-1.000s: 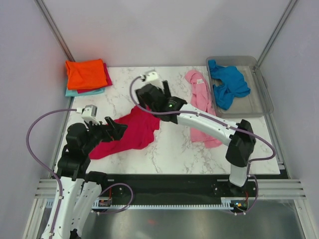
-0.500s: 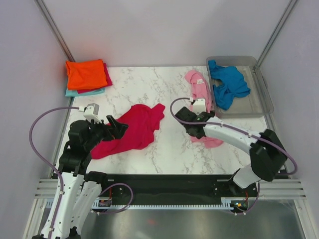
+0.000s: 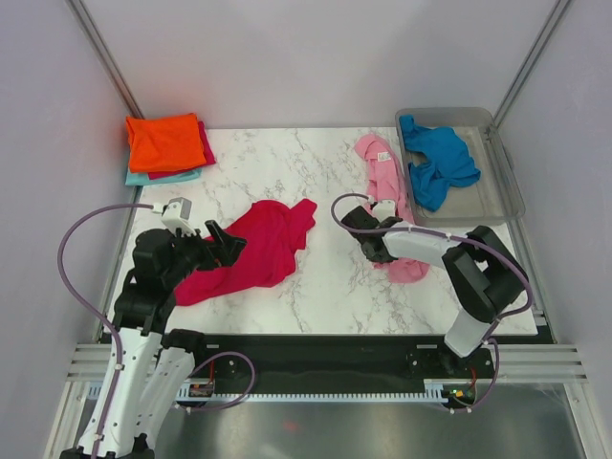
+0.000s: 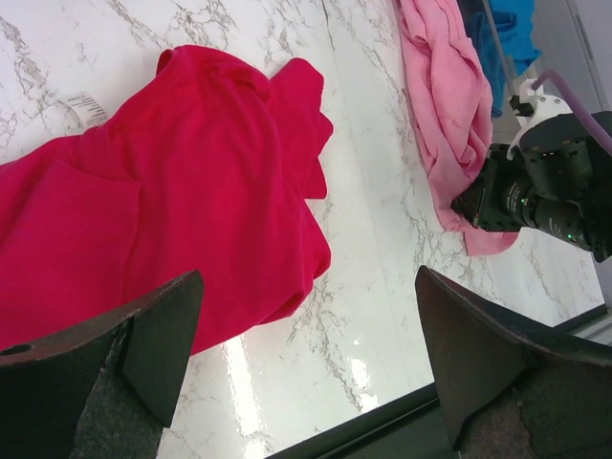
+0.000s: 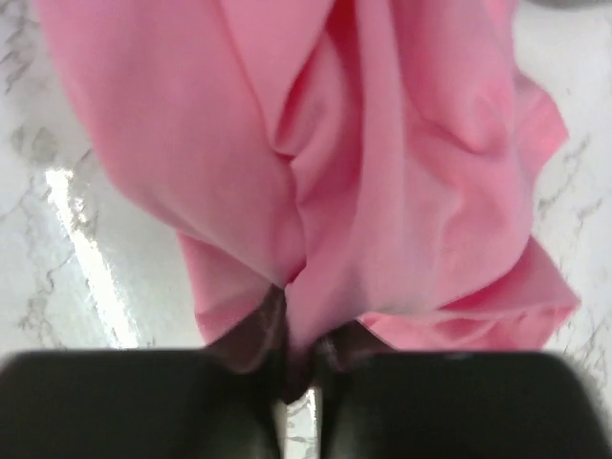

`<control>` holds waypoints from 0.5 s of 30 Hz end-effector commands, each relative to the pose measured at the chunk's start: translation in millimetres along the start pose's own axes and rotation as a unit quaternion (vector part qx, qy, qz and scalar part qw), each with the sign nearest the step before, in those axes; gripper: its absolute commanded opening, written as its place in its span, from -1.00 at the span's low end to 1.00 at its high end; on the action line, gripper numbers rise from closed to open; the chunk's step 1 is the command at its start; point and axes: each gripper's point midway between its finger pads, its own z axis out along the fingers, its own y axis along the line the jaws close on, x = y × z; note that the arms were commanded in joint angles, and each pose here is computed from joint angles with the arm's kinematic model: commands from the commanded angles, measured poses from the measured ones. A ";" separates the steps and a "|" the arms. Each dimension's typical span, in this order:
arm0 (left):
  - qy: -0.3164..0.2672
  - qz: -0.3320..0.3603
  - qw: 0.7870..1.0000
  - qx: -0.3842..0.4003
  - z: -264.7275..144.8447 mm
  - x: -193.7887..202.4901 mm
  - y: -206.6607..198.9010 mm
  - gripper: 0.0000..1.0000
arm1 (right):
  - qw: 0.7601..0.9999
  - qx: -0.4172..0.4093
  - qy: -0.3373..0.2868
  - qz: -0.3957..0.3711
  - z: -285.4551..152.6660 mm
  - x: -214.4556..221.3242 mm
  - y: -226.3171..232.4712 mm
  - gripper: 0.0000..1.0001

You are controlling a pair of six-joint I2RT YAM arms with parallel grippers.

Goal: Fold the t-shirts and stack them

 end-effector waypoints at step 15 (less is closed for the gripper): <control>0.000 0.002 1.000 -0.008 3.5 -3.8 3.6 0.99 | 0.915 -0.189 -0.314 0.168 -197.4 -363.9 -100.1 -1.00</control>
